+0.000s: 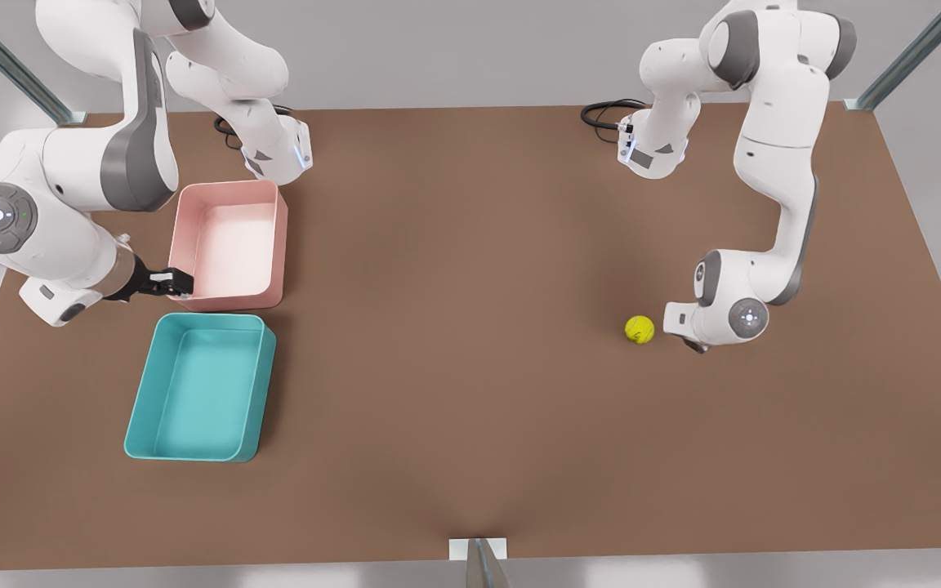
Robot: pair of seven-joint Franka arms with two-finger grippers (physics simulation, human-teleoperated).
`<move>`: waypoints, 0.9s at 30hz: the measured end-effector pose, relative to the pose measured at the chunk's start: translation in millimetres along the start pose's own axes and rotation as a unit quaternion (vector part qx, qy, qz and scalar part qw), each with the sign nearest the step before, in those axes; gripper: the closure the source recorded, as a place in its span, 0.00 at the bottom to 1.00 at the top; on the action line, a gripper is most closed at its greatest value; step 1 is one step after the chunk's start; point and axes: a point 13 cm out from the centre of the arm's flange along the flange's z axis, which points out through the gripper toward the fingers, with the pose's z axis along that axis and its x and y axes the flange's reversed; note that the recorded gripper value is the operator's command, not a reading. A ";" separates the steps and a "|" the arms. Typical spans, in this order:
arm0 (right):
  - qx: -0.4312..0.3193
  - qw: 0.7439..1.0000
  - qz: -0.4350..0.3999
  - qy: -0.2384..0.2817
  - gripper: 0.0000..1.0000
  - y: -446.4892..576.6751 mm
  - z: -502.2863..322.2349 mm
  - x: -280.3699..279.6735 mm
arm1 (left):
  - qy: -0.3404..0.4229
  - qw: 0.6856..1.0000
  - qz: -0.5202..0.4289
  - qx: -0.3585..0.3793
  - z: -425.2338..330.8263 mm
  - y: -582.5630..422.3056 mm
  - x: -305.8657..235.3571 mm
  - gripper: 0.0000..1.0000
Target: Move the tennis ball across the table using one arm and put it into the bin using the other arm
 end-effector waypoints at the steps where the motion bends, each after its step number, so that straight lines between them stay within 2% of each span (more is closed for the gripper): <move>1: 0.000 1.000 0.001 0.000 0.00 -0.1 0.4 0.0 | -0.004 1.000 0.023 -0.007 -0.9 3.3 -2.2 0.79; 10: -0.001 1.000 0.004 0.003 0.00 -0.3 3.7 -0.8 | 0.030 0.969 0.242 -0.034 -5.2 -1.9 -18.4 0.79; 22: 0.000 1.000 0.003 0.008 0.00 1.4 7.5 -0.9 | 0.052 0.947 0.316 -0.002 29.1 -17.7 -13.7 0.79; 24: 0.000 1.000 0.002 0.009 0.00 2.4 8.5 -0.9 | 0.053 0.941 0.333 -0.009 25.1 -32.3 -36.9 0.79; 27: 0.000 1.000 0.001 0.010 0.00 2.9 9.4 -0.7 | 0.033 0.929 0.367 -0.018 16.9 -96.4 -114.8 0.79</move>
